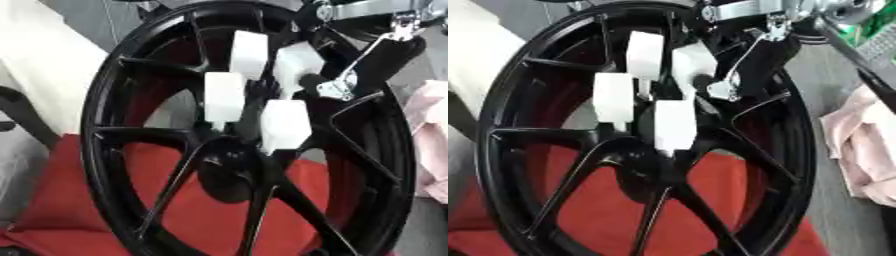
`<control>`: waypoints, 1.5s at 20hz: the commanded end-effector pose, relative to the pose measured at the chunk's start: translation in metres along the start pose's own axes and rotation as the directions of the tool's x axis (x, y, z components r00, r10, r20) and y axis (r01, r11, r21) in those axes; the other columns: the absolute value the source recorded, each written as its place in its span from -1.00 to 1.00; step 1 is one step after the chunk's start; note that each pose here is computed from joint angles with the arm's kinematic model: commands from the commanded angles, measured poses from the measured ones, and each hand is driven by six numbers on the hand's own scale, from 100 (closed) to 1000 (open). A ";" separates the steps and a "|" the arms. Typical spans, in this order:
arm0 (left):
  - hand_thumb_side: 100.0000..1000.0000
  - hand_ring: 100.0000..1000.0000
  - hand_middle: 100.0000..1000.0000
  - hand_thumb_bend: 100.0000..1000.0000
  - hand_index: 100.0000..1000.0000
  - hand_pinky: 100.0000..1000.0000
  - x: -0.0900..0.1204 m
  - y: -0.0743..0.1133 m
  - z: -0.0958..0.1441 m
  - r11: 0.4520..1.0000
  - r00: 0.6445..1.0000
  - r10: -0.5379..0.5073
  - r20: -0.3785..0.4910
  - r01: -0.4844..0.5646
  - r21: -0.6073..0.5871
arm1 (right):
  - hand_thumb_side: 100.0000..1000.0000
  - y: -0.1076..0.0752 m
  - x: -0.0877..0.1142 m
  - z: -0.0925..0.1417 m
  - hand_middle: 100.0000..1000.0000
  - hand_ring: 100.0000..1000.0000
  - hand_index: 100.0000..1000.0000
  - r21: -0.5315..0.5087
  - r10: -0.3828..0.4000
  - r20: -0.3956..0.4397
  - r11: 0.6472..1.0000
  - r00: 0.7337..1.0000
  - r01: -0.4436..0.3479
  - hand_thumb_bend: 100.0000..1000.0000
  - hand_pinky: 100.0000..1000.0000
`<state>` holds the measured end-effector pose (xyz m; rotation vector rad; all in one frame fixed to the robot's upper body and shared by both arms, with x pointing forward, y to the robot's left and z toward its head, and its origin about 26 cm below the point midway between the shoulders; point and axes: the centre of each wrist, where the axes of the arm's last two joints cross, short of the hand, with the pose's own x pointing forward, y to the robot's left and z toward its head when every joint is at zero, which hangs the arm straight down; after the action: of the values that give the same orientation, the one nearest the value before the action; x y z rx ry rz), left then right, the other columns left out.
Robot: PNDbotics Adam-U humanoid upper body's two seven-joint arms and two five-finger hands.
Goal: Pull the pin out of the wheel hub.
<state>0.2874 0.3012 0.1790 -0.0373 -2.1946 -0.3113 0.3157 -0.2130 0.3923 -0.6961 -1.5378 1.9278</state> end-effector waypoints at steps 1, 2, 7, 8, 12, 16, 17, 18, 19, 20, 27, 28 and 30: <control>1.00 0.67 0.47 -0.75 0.63 0.47 0.006 0.002 0.000 1.000 1.000 -0.015 0.014 0.015 0.001 | -0.69 -0.015 0.003 0.014 -0.70 0.10 -0.34 -0.062 0.008 -0.005 0.998 1.000 -0.009 -1.00 0.47; 1.00 0.67 0.47 -0.75 0.63 0.47 0.006 0.002 0.001 1.000 1.000 -0.016 0.011 0.016 0.004 | -0.69 -0.017 0.002 0.016 -0.70 0.09 -0.34 -0.071 0.003 -0.007 0.998 1.000 -0.004 -1.00 0.47; 1.00 0.67 0.47 -0.75 0.63 0.47 0.005 0.004 0.004 1.000 1.000 -0.018 0.002 0.018 0.019 | -0.72 -0.030 -0.003 0.041 -0.71 0.09 -0.34 -0.155 -0.024 -0.031 0.988 0.999 0.019 -1.00 0.47; 1.00 0.67 0.47 -0.75 0.63 0.47 0.004 0.004 0.004 1.000 1.000 -0.019 0.000 0.019 0.022 | -0.73 -0.032 -0.006 0.048 -0.71 0.09 -0.34 -0.182 -0.030 -0.047 0.983 0.998 0.021 -1.00 0.47; 1.00 0.67 0.46 -0.75 0.63 0.47 0.004 0.005 0.006 0.999 1.000 -0.019 0.002 0.019 0.034 | -0.75 -0.031 -0.028 0.082 -0.66 0.11 -0.29 -0.298 -0.079 -0.167 0.954 0.983 0.026 -1.00 0.48; 1.00 0.66 0.46 -0.75 0.63 0.47 0.003 0.006 0.007 0.999 1.000 -0.015 0.005 0.014 0.053 | -0.79 -0.016 -0.066 0.122 -0.65 0.11 -0.27 -0.435 -0.188 -0.351 0.900 0.917 0.018 -1.00 0.49; 1.00 0.66 0.46 -0.75 0.63 0.47 0.003 0.006 0.007 0.998 1.000 -0.013 0.007 0.013 0.057 | -0.79 -0.012 -0.077 0.132 -0.65 0.11 -0.26 -0.473 -0.223 -0.392 0.881 0.892 0.013 -1.00 0.49; 1.00 0.66 0.46 -0.75 0.63 0.47 0.003 0.006 0.007 0.998 1.000 -0.012 0.008 0.011 0.059 | -0.80 -0.007 -0.086 0.140 -0.65 0.11 -0.26 -0.504 -0.253 -0.425 0.864 0.869 0.005 -1.00 0.49; 1.00 0.66 0.46 -0.75 0.63 0.47 0.003 0.006 0.007 0.998 1.000 -0.010 0.009 0.010 0.062 | -0.80 -0.002 -0.097 0.148 -0.65 0.11 -0.26 -0.536 -0.289 -0.462 0.844 0.839 -0.004 -1.00 0.49; 1.00 0.66 0.47 -0.76 0.63 0.47 0.003 0.006 0.008 0.998 1.000 -0.009 0.008 0.008 0.065 | -0.80 0.004 -0.108 0.157 -0.65 0.11 -0.26 -0.566 -0.324 -0.494 0.824 0.807 -0.016 -1.00 0.49; 0.99 0.67 0.47 -0.75 0.63 0.47 0.001 0.006 0.011 0.996 1.000 0.001 0.005 -0.002 0.089 | -0.83 0.067 -0.171 0.207 -0.52 0.17 -0.15 -0.630 -0.507 -0.703 0.770 0.499 -0.105 -1.00 0.50; 0.99 0.67 0.47 -0.75 0.63 0.47 0.001 0.006 0.011 0.996 1.000 0.003 0.004 -0.003 0.091 | -0.82 0.079 -0.176 0.210 -0.45 0.22 -0.10 -0.620 -0.516 -0.729 0.776 0.450 -0.114 -1.00 0.51; 0.99 0.67 0.47 -0.75 0.63 0.47 0.001 0.006 0.011 0.995 1.000 0.006 0.002 -0.006 0.095 | -0.81 0.101 -0.185 0.215 -0.21 0.33 0.10 -0.603 -0.533 -0.768 0.789 0.354 -0.119 -1.00 0.53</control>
<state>0.2818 0.3078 0.1674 -0.0017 -2.1841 -0.2031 0.2890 -0.5008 0.3334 -1.3533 -1.2800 0.5264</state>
